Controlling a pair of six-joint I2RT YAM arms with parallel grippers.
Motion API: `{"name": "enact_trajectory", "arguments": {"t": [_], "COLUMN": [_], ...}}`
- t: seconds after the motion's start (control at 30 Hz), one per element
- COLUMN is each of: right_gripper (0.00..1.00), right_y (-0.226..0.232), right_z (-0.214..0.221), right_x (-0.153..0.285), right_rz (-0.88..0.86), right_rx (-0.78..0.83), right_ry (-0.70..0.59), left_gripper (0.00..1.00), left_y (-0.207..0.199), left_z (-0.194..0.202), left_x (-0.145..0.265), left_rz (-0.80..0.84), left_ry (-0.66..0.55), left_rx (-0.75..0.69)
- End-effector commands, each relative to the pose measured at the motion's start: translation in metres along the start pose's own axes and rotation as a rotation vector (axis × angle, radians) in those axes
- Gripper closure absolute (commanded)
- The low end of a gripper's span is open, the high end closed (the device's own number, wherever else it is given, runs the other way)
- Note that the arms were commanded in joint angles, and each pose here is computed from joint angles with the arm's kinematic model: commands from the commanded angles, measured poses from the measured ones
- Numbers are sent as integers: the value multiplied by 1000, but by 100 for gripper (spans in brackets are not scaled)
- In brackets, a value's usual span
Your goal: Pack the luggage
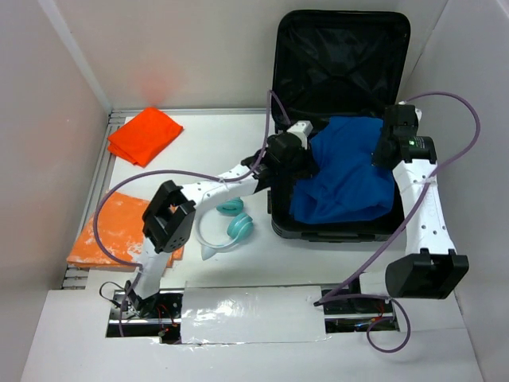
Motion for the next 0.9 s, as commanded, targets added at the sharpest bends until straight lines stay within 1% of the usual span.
{"name": "enact_trajectory", "arguments": {"t": [0.0,0.03,0.17,0.3,0.37,0.4,0.43,0.47,0.57,0.67,0.7,0.73,0.8,0.87], "right_gripper": [100,100,100,100,100,100,100,100,100,100,100,100,100,100], "right_y": [-13,-16,-33,-43,-44,-48,-48,-52,-45,-44,-43,-42,-35,-28], "right_z": [-50,-51,-46,-27,-17,-5,-2,1,1,-1,-8,-10,-18,-29], "right_x": [-6,-14,-36,-62,-65,-73,-76,-78,-85,-98,-99,-101,-106,-102], "right_rz": [115,139,213,214,205,227,228,238,205,201,199,200,158,112], "right_rx": [-64,-68,-75,-59,-59,-48,-47,-50,-54,-13,11,27,73,72], "right_ry": [-229,-223,-197,-153,-150,-126,-123,-115,-92,-65,-72,-69,-73,-99], "left_gripper": [100,100,100,100,100,100,100,100,100,100,100,100,100,100], "left_y": [-20,-13,-20,-14,-6,-6,-1,-1,1,4,7,8,11,8], "left_z": [-37,-37,-26,-21,-8,-8,2,-1,5,3,10,9,14,3], "left_x": [0,-2,-10,-24,-32,-32,-39,-41,-51,-51,-52,-54,-51,-42], "left_rz": [-21,-63,-98,-128,-153,-153,-163,-168,-180,-203,-211,-210,-222,-222], "left_ry": [-169,-187,-202,-193,-165,-164,-144,-155,-131,-145,-130,-152,-148,-184], "left_rx": [-13,-10,-17,-18,-21,-21,-24,-32,-25,-2,-4,9,20,46]}}
Point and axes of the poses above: each gripper's point midway between its finger pads, its own x axis back along the fingers, its own y axis along the line the jaws close on, z = x × y, the point moved 4 cm from there along x, back along the fingers, and after that the axes turned 9 degrees about -x, right-handed, at the moved point
